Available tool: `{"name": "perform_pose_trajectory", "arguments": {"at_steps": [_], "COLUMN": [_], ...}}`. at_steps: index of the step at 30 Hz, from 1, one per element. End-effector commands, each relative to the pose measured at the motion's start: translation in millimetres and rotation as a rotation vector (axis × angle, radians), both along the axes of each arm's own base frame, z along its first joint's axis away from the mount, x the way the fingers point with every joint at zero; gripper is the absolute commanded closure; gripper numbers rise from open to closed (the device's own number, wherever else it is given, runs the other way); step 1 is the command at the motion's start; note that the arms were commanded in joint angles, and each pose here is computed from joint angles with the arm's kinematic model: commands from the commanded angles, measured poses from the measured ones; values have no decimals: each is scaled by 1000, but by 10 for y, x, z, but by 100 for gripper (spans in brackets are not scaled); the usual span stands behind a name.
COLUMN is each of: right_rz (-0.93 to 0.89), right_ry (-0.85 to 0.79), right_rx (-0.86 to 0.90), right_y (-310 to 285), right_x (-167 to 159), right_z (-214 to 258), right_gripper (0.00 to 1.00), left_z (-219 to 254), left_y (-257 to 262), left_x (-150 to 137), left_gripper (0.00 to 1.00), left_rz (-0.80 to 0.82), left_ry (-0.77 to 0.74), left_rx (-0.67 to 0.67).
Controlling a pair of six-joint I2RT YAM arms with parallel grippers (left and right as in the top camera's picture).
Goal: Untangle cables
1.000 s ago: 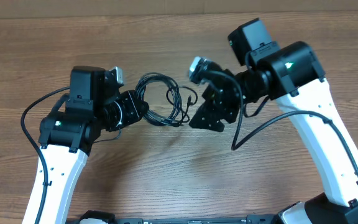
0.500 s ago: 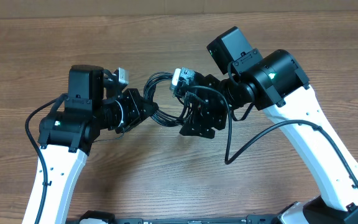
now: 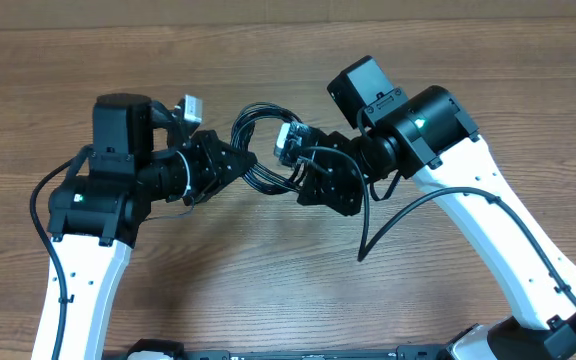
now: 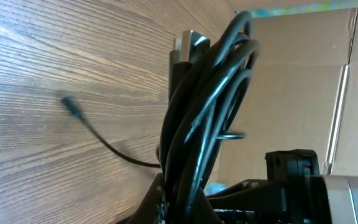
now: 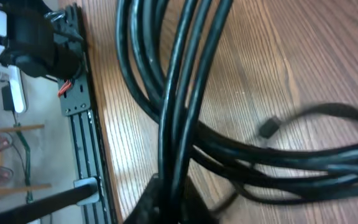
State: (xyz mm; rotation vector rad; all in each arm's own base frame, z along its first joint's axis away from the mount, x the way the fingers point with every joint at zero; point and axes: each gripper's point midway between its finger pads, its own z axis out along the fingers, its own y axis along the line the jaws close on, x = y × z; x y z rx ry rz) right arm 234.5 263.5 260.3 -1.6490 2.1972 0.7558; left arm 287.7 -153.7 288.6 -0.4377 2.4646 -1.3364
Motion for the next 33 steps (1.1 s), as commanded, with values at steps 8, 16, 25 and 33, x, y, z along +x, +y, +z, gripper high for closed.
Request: {"name": "perform_pose_trajectory", "arguments": {"at_steps": [8, 16, 25, 33], "right_rz": [-49, -278, -655, -835], "right_ry": [-61, -199, -277, -208], "right_rx": [-7, -193, -310, -232], "right_y": [-43, -384, -990, -1210], "right_x": [91, 515, 1038, 1224], "right_z": [67, -23, 8, 50], "right_gripper": [96, 96, 96, 96], "left_z": [-2, -129, -238, -261], "left_y": [107, 236, 627, 777], "left_x": [-14, -11, -61, -141], "left_gripper": [95, 93, 94, 94], "left_rz": [3, 34, 91, 91], "left_ry": [-35, -24, 27, 43], "left_rx": [78, 164, 189, 175]}}
